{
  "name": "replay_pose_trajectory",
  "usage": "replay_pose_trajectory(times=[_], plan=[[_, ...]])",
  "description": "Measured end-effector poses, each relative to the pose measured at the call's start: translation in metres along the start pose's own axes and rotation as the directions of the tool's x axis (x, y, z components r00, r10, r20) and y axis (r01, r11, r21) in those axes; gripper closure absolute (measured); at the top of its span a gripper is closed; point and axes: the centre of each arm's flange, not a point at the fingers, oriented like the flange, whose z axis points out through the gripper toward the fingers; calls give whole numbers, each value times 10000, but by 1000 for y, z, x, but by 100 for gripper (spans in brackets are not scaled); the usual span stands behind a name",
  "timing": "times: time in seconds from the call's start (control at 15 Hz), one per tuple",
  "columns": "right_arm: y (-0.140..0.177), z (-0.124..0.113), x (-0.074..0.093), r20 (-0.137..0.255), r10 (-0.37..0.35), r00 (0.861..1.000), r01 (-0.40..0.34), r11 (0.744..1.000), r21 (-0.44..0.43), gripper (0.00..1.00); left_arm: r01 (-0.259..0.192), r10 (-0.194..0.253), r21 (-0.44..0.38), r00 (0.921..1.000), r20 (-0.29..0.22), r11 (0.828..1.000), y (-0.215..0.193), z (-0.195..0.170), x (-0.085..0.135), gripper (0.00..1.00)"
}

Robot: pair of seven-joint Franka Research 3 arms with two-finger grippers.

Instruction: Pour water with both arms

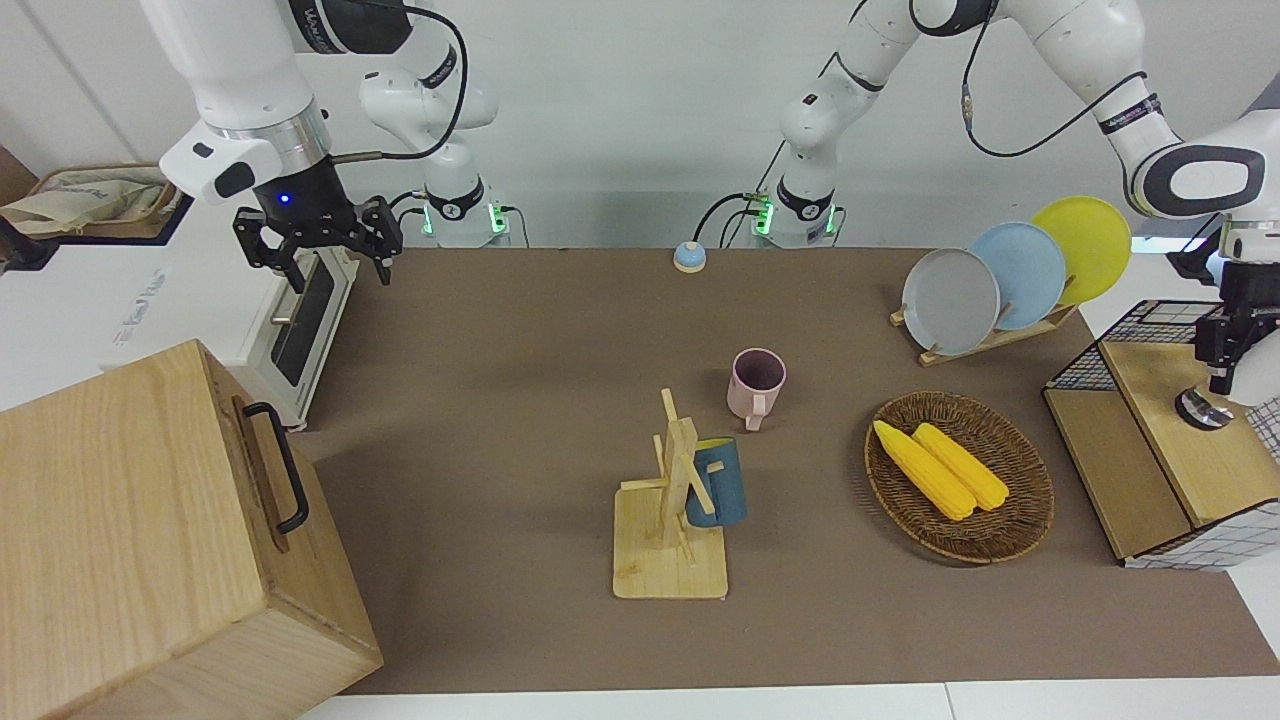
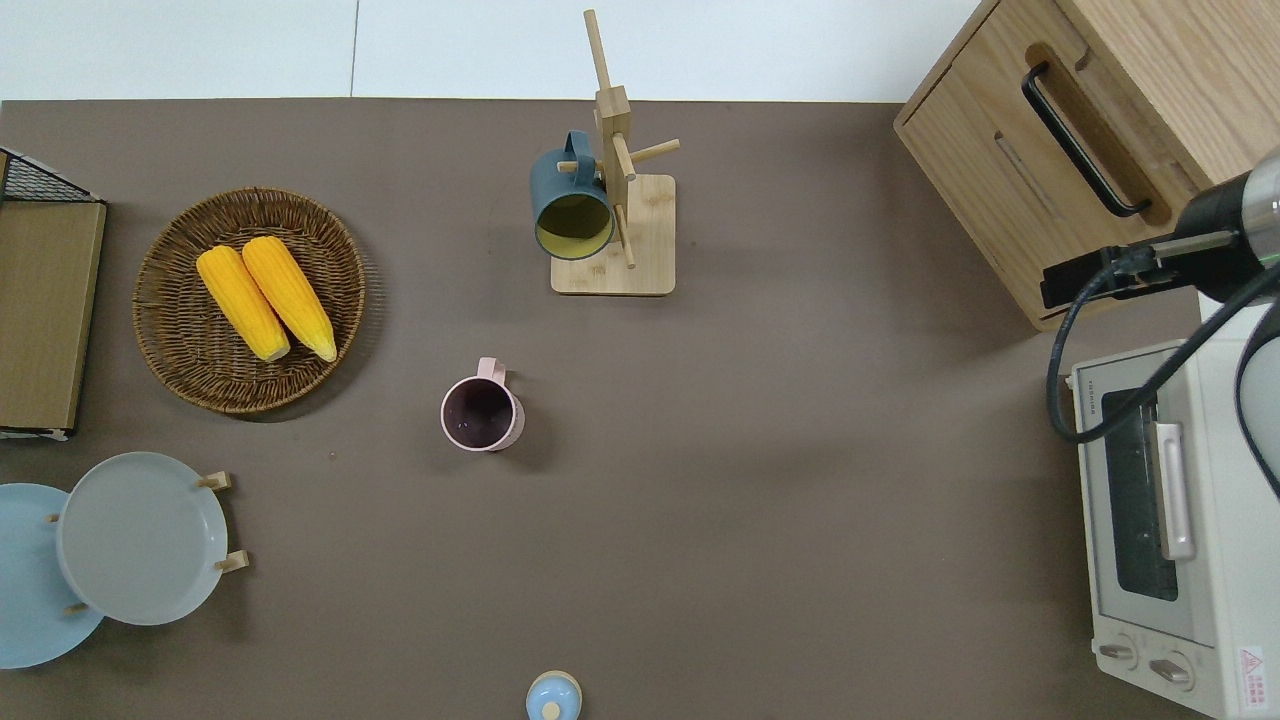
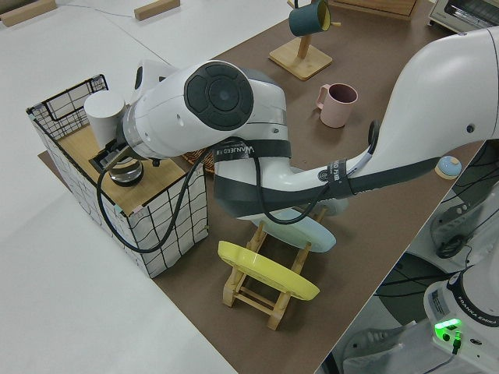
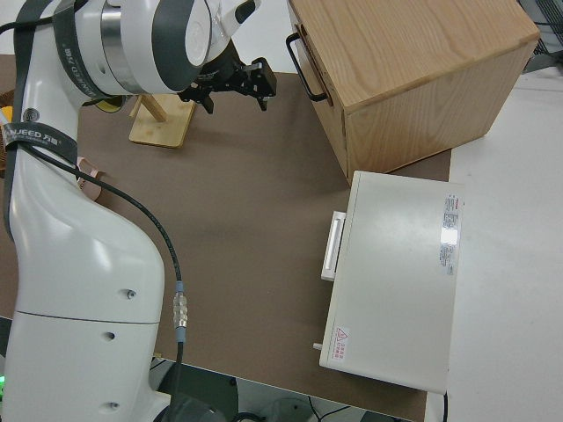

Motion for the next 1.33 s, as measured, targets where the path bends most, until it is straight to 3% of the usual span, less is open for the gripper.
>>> replay_pose_trajectory(times=[0.13, 0.2, 0.47, 0.8, 0.93, 1.07, 1.33], plan=[[0, 0, 0, 0, 0, 10000, 0, 10000, 0, 1, -17, 17, 43, 10000, -65, 10000, 0, -2, 2, 2], [0, 0, 0, 0, 0, 10000, 0, 10000, 0, 1, -28, 28, 53, 10000, -91, 10000, 0, -3, 4, 0], [0, 0, 0, 0, 0, 10000, 0, 10000, 0, 1, -171, 168, 186, 9997, 152, 9997, 1, -4, 5, 0], [0, 0, 0, 0, 0, 10000, 0, 10000, 0, 1, -118, 84, 218, 9890, 1474, 9997, 11, -15, 23, 0], [0, 0, 0, 0, 0, 10000, 0, 10000, 0, 1, -148, 137, 42, 9803, 1968, 9999, 10, -24, 28, 0], [0, 0, 0, 0, 0, 10000, 0, 10000, 0, 1, -266, 232, 100, 9667, 2548, 9996, -2, -36, 24, 0], [0, 0, 0, -1, 0, 10000, 0, 10000, 0, 1, -150, 157, -48, 9263, 3764, 9999, -4, -71, 22, 0]])
